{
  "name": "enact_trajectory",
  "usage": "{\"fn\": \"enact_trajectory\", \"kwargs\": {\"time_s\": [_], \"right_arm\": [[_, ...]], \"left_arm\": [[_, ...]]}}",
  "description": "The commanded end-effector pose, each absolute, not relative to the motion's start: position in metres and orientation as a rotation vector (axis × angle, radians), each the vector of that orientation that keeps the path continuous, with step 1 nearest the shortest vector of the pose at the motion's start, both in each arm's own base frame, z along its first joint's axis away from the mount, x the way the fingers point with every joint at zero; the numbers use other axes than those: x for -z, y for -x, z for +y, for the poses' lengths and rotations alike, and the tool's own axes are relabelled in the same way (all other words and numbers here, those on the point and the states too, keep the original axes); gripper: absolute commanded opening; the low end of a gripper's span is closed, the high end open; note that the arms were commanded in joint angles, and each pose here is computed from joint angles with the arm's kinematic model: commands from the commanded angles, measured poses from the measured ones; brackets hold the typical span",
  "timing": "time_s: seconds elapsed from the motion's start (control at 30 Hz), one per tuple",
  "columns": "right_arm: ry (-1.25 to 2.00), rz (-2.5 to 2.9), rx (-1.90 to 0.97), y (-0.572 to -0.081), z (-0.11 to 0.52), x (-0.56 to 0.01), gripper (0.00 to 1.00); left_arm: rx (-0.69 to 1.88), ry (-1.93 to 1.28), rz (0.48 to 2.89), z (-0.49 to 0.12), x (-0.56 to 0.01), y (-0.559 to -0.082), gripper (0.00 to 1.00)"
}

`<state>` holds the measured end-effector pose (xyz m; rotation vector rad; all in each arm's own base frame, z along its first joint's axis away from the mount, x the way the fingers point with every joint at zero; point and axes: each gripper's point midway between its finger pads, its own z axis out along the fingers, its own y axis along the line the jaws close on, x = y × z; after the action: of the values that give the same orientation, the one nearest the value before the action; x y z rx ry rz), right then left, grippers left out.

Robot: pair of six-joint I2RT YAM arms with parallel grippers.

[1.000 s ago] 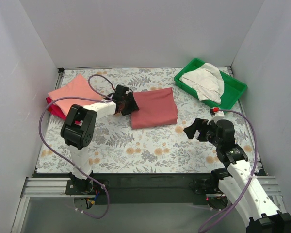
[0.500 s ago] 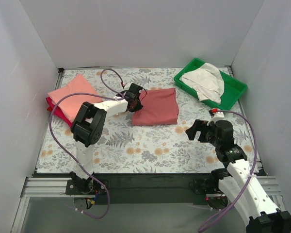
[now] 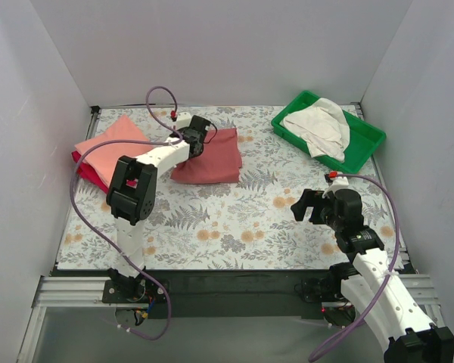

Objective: Fold and stack the t-shirts
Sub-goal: Neatly place the folded tshirt to the corner

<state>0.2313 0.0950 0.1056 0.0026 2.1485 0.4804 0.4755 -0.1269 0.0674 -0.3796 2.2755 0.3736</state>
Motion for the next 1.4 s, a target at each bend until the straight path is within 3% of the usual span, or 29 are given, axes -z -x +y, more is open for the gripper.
{"fn": "enact_trajectory", "kwargs": {"time_s": [0.0, 0.6, 1.03, 1.37], "right_arm": [[0.013, 2.125, -0.469, -0.234, 0.094, -0.108, 0.98], [0.026, 2.127, -0.483, -0.234, 0.096, -0.106, 0.98], [0.035, 2.131, -0.494, -0.234, 0.098, -0.107, 0.98], [0.045, 2.122, -0.508, -0.234, 0.100, -0.108, 0.98]], "left_arm": [[-0.520, 0.455, 2.115, -0.072, -0.124, -0.495, 0.00], [-0.579, 0.496, 1.900, 0.026, -0.248, -0.525, 0.00], [-0.568, 0.603, 1.805, 0.055, -0.307, -0.506, 0.00], [-0.440, 0.590, 1.764, 0.045, -0.345, -0.512, 0.00]]}}
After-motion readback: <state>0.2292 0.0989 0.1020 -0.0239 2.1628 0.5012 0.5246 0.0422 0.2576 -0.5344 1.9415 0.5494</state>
